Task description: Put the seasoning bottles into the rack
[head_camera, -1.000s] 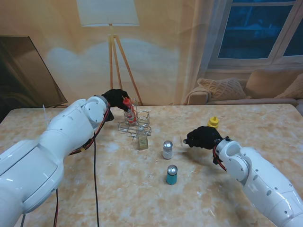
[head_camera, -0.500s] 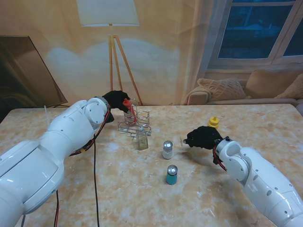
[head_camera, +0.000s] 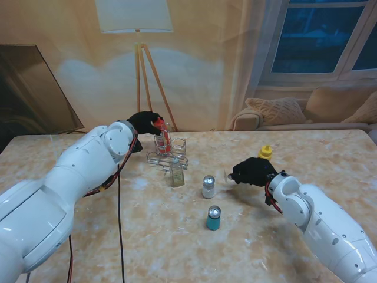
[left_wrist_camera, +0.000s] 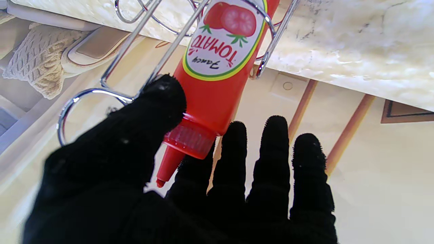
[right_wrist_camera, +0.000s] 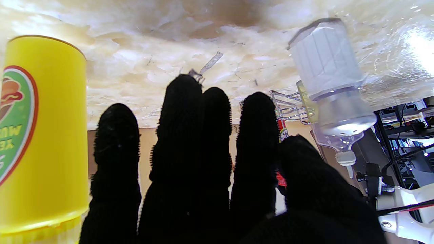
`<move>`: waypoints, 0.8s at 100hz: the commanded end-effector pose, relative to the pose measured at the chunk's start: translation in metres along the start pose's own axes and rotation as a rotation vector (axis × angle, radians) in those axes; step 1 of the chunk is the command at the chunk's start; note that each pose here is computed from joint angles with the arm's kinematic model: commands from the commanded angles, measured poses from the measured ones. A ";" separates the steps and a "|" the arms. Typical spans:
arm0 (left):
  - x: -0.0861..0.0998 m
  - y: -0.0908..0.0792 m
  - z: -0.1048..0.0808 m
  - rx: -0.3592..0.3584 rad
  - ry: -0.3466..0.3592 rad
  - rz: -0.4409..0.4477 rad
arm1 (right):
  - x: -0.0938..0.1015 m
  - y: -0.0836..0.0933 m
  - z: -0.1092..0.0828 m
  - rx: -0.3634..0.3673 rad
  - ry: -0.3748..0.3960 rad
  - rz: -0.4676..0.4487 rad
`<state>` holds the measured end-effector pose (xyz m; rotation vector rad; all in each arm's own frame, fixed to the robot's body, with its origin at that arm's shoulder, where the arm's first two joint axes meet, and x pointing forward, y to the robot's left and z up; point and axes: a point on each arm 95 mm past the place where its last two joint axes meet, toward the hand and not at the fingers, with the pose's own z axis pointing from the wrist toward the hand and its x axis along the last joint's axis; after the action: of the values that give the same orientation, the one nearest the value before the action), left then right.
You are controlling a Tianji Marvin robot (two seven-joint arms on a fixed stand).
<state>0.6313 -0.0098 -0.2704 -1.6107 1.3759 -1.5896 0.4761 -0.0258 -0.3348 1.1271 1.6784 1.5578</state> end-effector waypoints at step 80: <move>-0.009 0.005 -0.003 -0.088 -0.012 0.009 | 0.007 -0.006 -0.002 0.015 0.017 -0.001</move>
<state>0.6285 -0.0029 -0.2817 -1.6587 1.4627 -1.5214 0.4738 -0.0242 -0.3345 1.1182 1.6805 1.5637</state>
